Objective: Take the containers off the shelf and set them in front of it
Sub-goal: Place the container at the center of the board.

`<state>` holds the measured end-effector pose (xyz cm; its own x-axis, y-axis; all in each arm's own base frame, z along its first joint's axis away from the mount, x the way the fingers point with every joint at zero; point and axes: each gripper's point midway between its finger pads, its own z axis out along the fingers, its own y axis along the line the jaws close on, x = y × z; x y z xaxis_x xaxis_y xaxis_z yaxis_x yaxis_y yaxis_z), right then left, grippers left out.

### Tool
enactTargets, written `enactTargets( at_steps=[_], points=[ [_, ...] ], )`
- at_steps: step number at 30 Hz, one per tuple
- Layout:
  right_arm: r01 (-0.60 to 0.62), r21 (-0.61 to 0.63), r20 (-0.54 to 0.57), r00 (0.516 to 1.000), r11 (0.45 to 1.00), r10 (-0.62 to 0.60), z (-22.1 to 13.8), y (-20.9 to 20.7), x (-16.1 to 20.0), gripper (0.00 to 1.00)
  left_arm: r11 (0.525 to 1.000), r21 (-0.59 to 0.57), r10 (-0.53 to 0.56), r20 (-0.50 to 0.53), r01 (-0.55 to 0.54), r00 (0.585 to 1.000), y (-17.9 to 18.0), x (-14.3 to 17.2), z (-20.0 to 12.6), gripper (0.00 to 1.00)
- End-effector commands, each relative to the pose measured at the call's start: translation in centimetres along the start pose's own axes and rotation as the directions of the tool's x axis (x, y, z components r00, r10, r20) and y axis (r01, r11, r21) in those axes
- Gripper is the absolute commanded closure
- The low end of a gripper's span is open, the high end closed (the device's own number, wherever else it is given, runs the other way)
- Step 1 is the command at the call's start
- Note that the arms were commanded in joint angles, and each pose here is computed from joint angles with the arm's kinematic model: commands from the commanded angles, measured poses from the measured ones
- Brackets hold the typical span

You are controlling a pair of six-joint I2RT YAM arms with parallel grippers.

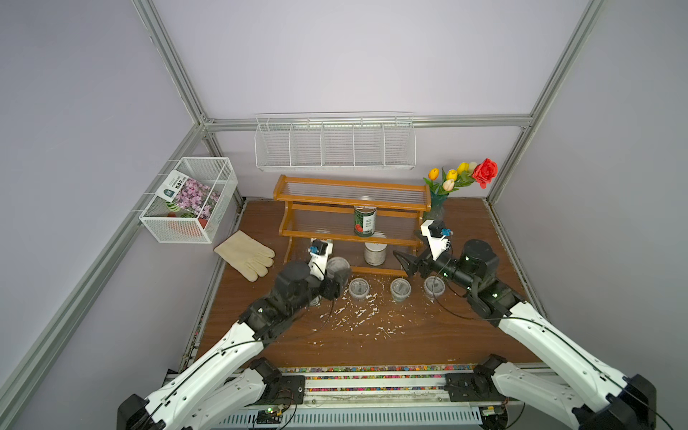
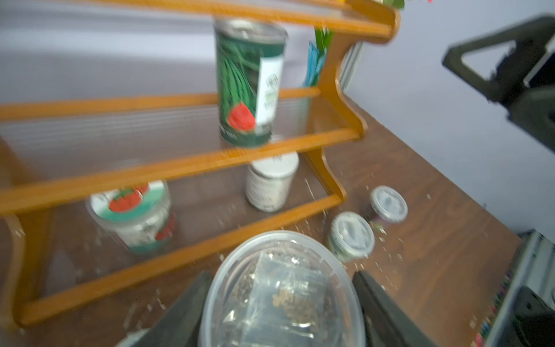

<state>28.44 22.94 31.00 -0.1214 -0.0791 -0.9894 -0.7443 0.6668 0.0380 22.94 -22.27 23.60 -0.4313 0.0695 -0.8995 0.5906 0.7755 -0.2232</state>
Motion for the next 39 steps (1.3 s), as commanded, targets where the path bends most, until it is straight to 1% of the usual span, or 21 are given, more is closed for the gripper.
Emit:
enactTargets(
  at_steps=[1,4,6,8,10,14,17,19,23,25,26,28,30,31,33,37,39],
  points=[
    [0.017,-0.051,-0.032,0.999,0.999,-0.019,-0.5,1.1,1.0,0.02,0.984,-0.154,-0.105,-0.063,0.095,0.992,1.6,3.8,-0.9,0.31],
    [0.027,-0.061,-0.061,0.998,0.998,-0.03,-0.7,1.3,2.0,0.02,0.972,-0.197,-0.159,-0.131,0.131,0.979,2.0,6.6,-1.4,0.31],
    [0.034,-0.07,-0.08,0.996,0.997,-0.039,-0.8,1.5,2.7,0.02,0.955,-0.248,-0.208,-0.172,0.162,0.963,2.9,8.5,-1.7,0.31],
    [0.044,-0.072,-0.093,0.994,0.996,-0.051,-0.9,1.7,3.1,0.02,0.938,-0.295,-0.243,-0.189,0.181,0.951,3.7,9.8,-2.0,0.31],
    [0.054,-0.071,-0.102,0.993,0.996,-0.061,-1.1,1.7,3.5,0.02,0.927,-0.316,-0.269,-0.179,0.204,0.946,4.2,10.3,-2.5,0.31],
    [0.074,-0.074,-0.117,0.99,0.995,-0.082,-1.2,1.8,4.0,0.02,0.9,-0.385,-0.307,-0.223,0.206,0.925,5.4,12.6,-3.0,0.31],
    [0.085,-0.08,-0.128,0.987,0.993,-0.095,-1.2,1.8,4.4,0.02,0.871,-0.448,-0.333,-0.236,0.202,0.913,6.6,14.1,-3.6,0.31],
    [0.09,-0.078,-0.129,0.987,0.993,-0.1,-1.2,1.8,4.5,0.02,0.857,-0.471,-0.347,-0.227,0.209,0.91,7.1,14.7,-3.8,0.31],
    [0.096,-0.08,-0.135,0.985,0.992,-0.106,-1.2,1.8,4.8,0.02,0.83,-0.501,-0.373,-0.175,0.244,0.911,8.1,15.7,-3.7,0.31],
    [0.097,-0.077,-0.132,0.986,0.992,-0.107,-1.2,1.8,4.8,0.02,0.823,-0.514,-0.362,-0.148,0.241,0.92,8.6,15.7,-3.4,0.31],
    [0.098,-0.075,-0.131,0.986,0.992,-0.107,-1.2,1.7,4.8,0.02,0.832,-0.505,-0.341,-0.137,0.231,0.93,8.5,15.2,-3.1,0.31],
    [0.099,-0.073,-0.132,0.985,0.992,-0.108,-1.1,1.7,5.0,0.02,0.819,-0.526,-0.336,-0.116,0.229,0.935,9.0,14.9,-3.0,0.31],
    [0.099,-0.072,-0.131,0.986,0.993,-0.107,-1.1,1.7,5.0,0.02,0.808,-0.539,-0.352,-0.12,0.237,0.928,9.0,15.1,-3.1,0.31],
    [0.1,-0.07,-0.13,0.986,0.993,-0.108,-1.1,1.6,5.0,0.02,0.798,-0.56,-0.357,-0.142,0.222,0.923,9.3,15.8,-3.0,0.31],
    [0.109,-0.063,-0.125,0.985,0.992,-0.116,-1.2,1.5,4.8,0.02,0.789,-0.575,-0.367,-0.154,0.219,0.917,9.4,16.2,-3.0,0.31],
    [0.127,-0.059,-0.129,0.983,0.99,-0.134,-1.3,1.5,4.9,0.02,0.773,-0.593,-0.386,-0.16,0.224,0.909,9.6,16.8,-3.2,0.31],
    [0.134,-0.054,-0.129,0.982,0.99,-0.14,-1.3,1.4,4.8,0.02,0.771,-0.593,-0.399,-0.168,0.231,0.901,9.6,17.2,-3.2,0.27]
  ],
)
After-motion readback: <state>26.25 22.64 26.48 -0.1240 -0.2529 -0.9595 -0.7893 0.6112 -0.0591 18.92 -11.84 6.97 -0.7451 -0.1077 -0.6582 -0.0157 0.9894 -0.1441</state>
